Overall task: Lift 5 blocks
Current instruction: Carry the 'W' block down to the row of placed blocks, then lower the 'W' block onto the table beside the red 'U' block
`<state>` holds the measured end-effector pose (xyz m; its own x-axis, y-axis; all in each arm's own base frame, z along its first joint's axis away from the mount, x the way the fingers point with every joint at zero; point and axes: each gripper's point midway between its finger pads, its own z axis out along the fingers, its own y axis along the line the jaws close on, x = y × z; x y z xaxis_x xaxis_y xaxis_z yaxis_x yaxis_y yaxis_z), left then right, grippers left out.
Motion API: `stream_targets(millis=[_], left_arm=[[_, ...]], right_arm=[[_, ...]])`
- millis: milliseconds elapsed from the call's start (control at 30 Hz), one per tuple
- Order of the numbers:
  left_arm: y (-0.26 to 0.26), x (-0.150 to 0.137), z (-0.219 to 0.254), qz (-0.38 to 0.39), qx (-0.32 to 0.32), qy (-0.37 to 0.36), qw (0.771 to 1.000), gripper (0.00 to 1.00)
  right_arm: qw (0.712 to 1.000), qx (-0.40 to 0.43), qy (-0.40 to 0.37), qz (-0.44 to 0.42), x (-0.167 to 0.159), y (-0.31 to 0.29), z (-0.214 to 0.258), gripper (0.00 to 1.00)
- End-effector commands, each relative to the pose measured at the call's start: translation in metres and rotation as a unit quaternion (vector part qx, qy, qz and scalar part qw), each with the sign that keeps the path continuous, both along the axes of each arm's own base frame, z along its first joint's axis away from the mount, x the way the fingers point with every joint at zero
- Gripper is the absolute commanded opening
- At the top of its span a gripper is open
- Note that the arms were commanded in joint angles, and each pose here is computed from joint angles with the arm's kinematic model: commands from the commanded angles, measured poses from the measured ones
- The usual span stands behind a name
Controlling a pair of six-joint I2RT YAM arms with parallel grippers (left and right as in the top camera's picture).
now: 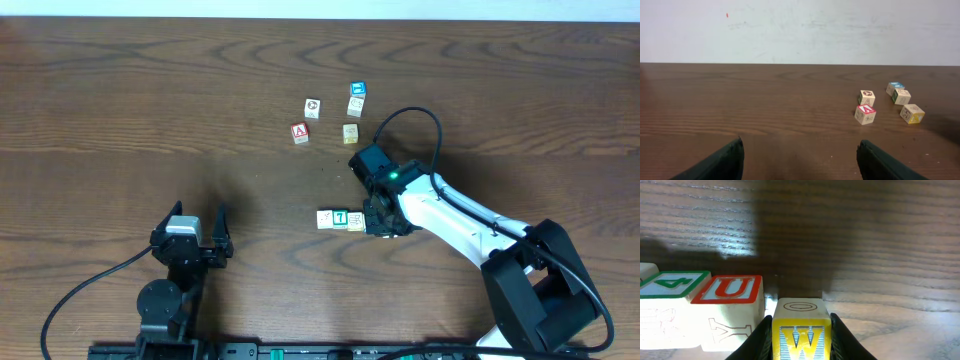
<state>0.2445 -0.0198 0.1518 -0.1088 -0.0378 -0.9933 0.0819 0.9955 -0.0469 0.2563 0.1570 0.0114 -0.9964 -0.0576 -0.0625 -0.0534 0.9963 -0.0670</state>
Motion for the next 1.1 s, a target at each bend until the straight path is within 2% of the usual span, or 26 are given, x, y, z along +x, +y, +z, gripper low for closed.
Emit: stream_targets(millis=[0, 233, 467, 833, 1067], left_arm=[[-0.002, -0.001, -0.015, -0.006, -0.002, 0.026, 1.000, 0.73], [-0.002, -0.001, -0.015, -0.006, -0.002, 0.026, 1.000, 0.72], [-0.002, -0.001, -0.015, -0.006, -0.002, 0.026, 1.000, 0.72], [-0.002, -0.001, -0.015, -0.006, -0.002, 0.026, 1.000, 0.73], [-0.002, -0.001, -0.015, -0.006, -0.002, 0.026, 1.000, 0.73]], right_arm=[[1.000, -0.014, 0.005, -0.008, -0.006, -0.004, -0.009, 0.01], [1.000, -0.013, -0.012, -0.009, 0.002, -0.003, -0.009, 0.03], [0.999, -0.021, -0.027, -0.011, 0.009, -0.006, -0.008, 0.14], [0.999, -0.020, -0.029, -0.024, 0.013, -0.012, -0.008, 0.03], [1.000, -0.009, -0.010, -0.023, 0.006, -0.008, -0.009, 0.04]])
